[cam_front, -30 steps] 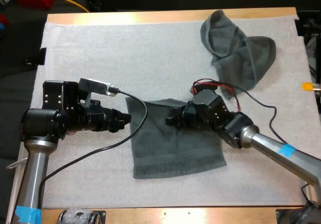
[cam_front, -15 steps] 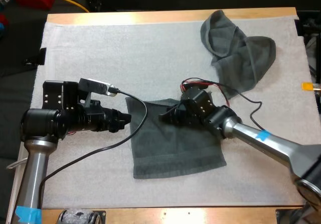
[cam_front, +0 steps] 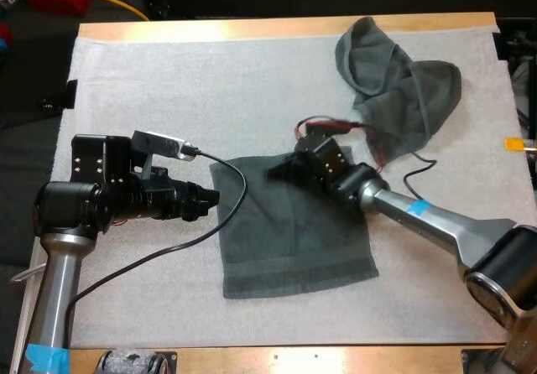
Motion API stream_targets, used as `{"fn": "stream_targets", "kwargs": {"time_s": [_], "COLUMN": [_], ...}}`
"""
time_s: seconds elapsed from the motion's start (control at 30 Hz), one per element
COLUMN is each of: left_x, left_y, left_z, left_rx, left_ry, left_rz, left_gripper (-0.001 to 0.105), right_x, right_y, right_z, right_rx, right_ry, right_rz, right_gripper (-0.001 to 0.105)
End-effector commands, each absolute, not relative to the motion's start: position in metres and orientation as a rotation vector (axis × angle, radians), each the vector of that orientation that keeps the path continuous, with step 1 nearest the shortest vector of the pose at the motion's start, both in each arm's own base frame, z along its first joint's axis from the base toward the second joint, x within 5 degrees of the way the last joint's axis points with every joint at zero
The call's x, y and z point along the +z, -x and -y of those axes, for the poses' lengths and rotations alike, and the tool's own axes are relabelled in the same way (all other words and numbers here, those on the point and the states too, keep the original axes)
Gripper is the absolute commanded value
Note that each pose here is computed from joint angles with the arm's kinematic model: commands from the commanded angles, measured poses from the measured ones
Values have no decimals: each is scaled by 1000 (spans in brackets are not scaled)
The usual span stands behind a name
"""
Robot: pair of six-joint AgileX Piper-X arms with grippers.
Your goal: Pick towel from pile, fold and stack
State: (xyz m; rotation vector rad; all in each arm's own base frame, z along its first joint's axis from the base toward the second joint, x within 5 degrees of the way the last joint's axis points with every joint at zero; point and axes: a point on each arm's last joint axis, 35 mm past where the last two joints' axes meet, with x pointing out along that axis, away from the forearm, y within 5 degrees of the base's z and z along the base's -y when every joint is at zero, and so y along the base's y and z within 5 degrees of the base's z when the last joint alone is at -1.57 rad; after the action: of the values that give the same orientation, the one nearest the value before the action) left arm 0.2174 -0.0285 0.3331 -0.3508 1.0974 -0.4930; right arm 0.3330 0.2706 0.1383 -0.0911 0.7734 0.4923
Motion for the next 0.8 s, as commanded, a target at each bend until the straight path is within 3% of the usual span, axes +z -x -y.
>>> {"fn": "stream_targets", "kwargs": {"time_s": [0.0, 0.17, 0.3, 0.77], "left_x": [336, 336, 336, 336], "left_y": [-216, -216, -216, -200], "left_z": [30, 30, 30, 31], "left_rx": [-515, -515, -515, -530], "left_ry": [349, 349, 349, 360], "left_rz": [-1090, -1090, -1090, -1147], "left_gripper": [62, 62, 62, 62], "right_x": [151, 175, 197, 260], "right_y": [-340, -338, -330, -260], "right_z": [-268, -261, -255, -204], "right_rx": [476, 470, 468, 506], "right_ry": [82, 71, 77, 193], "right_rz": [-722, -705, -719, -920], "right_gripper": [25, 49, 59, 61]}}
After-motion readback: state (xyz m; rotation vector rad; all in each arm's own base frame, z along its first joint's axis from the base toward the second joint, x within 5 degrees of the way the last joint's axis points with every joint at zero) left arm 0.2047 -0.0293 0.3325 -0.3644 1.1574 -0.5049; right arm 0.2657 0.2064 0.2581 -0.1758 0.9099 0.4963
